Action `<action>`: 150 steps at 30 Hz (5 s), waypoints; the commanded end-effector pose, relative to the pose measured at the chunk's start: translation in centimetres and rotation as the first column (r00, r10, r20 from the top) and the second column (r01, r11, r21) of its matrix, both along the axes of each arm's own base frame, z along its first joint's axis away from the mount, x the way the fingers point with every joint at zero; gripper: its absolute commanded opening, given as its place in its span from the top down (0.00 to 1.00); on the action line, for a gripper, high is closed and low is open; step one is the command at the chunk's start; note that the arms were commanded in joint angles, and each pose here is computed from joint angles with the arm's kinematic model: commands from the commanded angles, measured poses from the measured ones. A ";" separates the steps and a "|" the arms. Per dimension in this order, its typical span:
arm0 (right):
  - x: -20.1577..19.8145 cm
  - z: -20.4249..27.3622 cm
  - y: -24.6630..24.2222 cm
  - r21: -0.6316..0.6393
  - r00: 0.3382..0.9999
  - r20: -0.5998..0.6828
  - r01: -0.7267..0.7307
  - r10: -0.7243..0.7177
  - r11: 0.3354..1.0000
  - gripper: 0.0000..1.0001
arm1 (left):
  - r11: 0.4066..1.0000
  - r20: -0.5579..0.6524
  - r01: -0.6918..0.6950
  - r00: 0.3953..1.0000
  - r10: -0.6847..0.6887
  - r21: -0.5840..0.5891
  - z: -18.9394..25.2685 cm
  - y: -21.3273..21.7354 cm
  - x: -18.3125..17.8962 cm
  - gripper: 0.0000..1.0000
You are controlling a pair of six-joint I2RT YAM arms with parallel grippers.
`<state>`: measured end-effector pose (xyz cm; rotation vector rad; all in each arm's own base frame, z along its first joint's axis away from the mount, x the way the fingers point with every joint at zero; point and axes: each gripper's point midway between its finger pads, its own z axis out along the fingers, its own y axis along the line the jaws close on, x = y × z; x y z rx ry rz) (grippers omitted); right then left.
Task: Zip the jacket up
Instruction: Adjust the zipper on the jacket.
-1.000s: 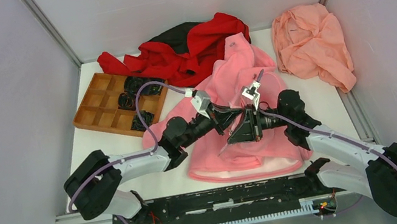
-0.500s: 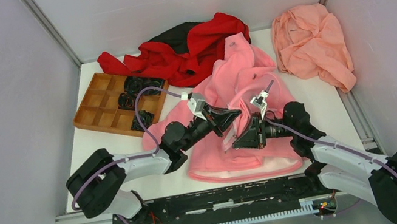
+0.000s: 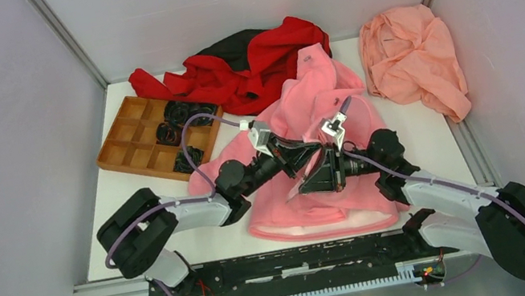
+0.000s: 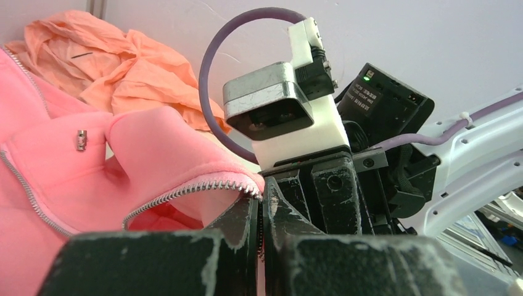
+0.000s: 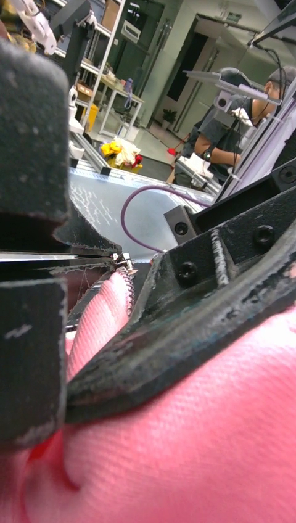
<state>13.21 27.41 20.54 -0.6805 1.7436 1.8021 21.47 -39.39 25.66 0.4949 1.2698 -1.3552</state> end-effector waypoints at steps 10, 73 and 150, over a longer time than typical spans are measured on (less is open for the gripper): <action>-1.8 -2.3 -0.9 -0.067 0.997 0.017 -0.072 0.073 0.995 1.00 | 0.978 -0.023 0.045 0.998 -0.050 -0.202 4.8 1.9 0.8 0.92; -0.1 -8.4 -0.5 -0.275 0.994 0.057 -0.070 0.088 0.959 1.00 | 0.976 -0.665 0.048 0.739 0.107 0.211 -9.2 3.9 -3.9 0.98; -6.2 -4.0 0.6 -0.049 0.973 -0.095 -0.218 0.212 0.975 1.00 | 0.997 0.038 -0.045 0.998 0.047 -0.070 0.6 6.3 0.0 0.98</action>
